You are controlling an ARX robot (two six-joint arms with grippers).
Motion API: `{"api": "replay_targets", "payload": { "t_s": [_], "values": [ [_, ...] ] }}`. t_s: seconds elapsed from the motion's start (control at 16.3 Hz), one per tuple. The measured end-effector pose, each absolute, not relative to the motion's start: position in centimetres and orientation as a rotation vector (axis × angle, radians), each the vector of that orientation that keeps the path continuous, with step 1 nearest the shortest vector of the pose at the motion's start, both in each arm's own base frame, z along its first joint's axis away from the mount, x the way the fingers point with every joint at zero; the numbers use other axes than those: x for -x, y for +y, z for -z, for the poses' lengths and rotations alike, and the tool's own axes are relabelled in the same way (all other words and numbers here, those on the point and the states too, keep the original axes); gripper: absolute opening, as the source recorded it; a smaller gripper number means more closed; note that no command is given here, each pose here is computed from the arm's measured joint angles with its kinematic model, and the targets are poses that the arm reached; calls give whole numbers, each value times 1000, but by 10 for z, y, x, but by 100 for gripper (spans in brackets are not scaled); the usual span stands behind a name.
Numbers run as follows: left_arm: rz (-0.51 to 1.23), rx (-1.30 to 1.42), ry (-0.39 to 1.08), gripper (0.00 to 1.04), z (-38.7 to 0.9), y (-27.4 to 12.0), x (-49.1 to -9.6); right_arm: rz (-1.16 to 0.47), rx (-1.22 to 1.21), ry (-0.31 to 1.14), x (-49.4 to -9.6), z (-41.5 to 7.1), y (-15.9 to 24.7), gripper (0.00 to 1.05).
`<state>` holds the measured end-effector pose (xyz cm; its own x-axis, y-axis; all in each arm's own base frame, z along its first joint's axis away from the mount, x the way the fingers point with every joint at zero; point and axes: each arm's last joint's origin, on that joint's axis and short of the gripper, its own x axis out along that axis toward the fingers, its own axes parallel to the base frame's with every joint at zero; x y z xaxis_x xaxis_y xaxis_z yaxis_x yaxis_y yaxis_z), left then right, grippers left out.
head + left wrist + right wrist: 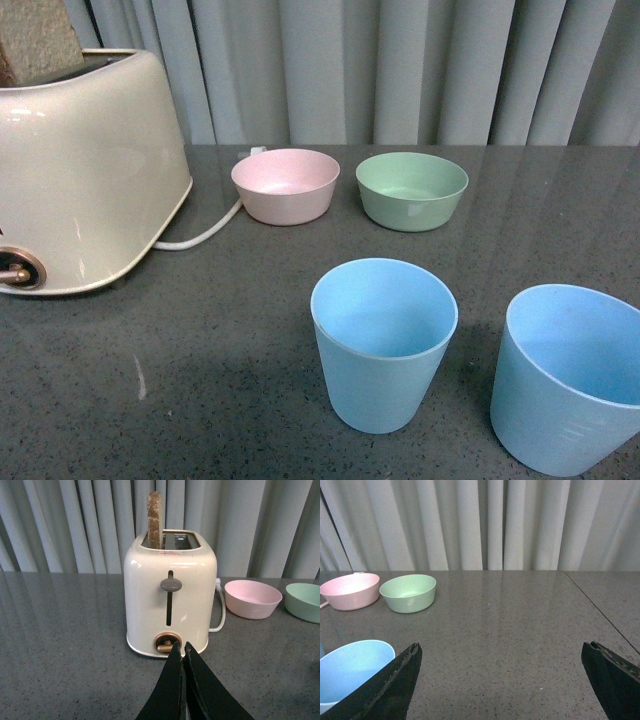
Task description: Stack blue cups with both arms
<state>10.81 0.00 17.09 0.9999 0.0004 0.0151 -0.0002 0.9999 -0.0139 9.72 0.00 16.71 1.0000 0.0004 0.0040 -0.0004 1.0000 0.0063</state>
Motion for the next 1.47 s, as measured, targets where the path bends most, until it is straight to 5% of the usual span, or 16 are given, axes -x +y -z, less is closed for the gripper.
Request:
{"api": "replay_targets", "payload": {
  "t_s": [0.37,0.74,0.92,1.17,1.47],
  "values": [
    [0,14,-1,3,-167,0,-97,0,-6,-4,-97,-167,0,98],
    [0,14,-1,72,-167,0,-97,0,-6,-4,-97,-167,0,98],
    [0,11,-1,100,-167,0,-97,106,-143,205,-100,-170,-5,98],
    [0,10,-1,98,-167,0,-97,-24,-184,-7,-115,-260,-10,98],
    [-1,11,-1,98,-167,0,-97,-261,-122,323,-181,-283,27,98]
  ]
}}
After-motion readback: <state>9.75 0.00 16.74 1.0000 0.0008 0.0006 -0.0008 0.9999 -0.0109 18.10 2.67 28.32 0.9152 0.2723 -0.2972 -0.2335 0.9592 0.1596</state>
